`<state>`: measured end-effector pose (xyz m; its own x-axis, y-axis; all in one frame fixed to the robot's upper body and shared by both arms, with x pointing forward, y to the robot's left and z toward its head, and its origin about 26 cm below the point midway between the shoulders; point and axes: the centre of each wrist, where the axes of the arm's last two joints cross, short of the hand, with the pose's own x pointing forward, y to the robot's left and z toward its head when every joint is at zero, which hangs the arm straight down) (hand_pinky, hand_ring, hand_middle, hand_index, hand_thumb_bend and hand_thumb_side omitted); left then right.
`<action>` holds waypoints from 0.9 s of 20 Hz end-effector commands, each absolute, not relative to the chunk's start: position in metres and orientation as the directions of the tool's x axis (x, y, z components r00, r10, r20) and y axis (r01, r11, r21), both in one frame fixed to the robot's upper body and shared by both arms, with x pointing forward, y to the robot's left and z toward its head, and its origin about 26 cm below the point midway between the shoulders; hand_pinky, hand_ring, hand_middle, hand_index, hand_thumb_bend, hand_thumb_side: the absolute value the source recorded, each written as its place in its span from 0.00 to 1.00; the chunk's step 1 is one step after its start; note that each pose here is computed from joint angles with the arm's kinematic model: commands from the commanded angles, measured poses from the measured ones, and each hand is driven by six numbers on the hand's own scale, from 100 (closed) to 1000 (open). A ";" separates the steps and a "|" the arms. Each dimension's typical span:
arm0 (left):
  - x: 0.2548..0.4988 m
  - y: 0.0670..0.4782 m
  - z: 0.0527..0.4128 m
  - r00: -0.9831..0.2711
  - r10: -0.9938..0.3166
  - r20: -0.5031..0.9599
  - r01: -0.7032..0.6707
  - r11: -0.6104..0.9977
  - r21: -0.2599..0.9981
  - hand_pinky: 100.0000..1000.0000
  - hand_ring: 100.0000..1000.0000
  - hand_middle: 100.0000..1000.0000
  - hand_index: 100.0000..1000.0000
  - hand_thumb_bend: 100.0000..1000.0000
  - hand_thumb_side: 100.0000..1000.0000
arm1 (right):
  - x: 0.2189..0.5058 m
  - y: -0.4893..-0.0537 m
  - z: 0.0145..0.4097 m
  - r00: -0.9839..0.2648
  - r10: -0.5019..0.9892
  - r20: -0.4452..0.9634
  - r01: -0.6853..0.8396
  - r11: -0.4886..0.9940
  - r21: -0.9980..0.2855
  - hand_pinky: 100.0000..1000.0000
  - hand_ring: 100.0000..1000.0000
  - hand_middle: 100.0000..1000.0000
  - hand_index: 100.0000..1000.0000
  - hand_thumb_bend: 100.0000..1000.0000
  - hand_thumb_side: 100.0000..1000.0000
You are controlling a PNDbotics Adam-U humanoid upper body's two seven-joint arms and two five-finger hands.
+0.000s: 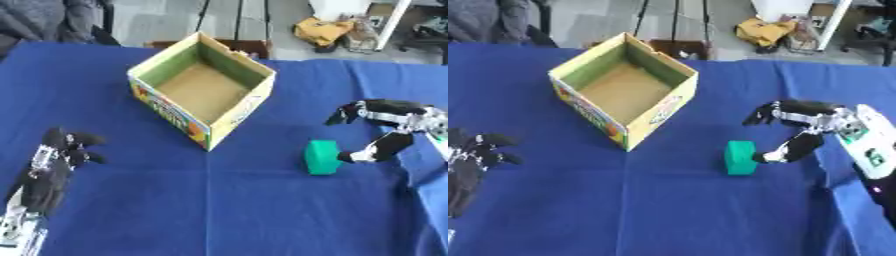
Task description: Pick up objects on the table and place them in the box.
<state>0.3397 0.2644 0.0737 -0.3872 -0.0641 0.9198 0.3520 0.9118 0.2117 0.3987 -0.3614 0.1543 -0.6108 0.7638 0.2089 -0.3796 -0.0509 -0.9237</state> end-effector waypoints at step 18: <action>0.341 0.267 0.080 -0.403 -0.072 0.912 0.350 0.909 0.226 0.57 0.77 0.56 0.61 0.34 1.00 | 0.403 -0.359 0.152 -0.680 0.714 0.166 -0.422 -0.196 -0.885 0.77 0.82 0.77 0.87 0.30 0.51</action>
<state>0.3397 0.2644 0.0737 -0.3871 -0.0640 0.9198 0.3520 0.9118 0.2116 0.4012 -0.3545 0.1402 -0.5996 0.7671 0.2283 -0.4188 -0.0576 -0.9062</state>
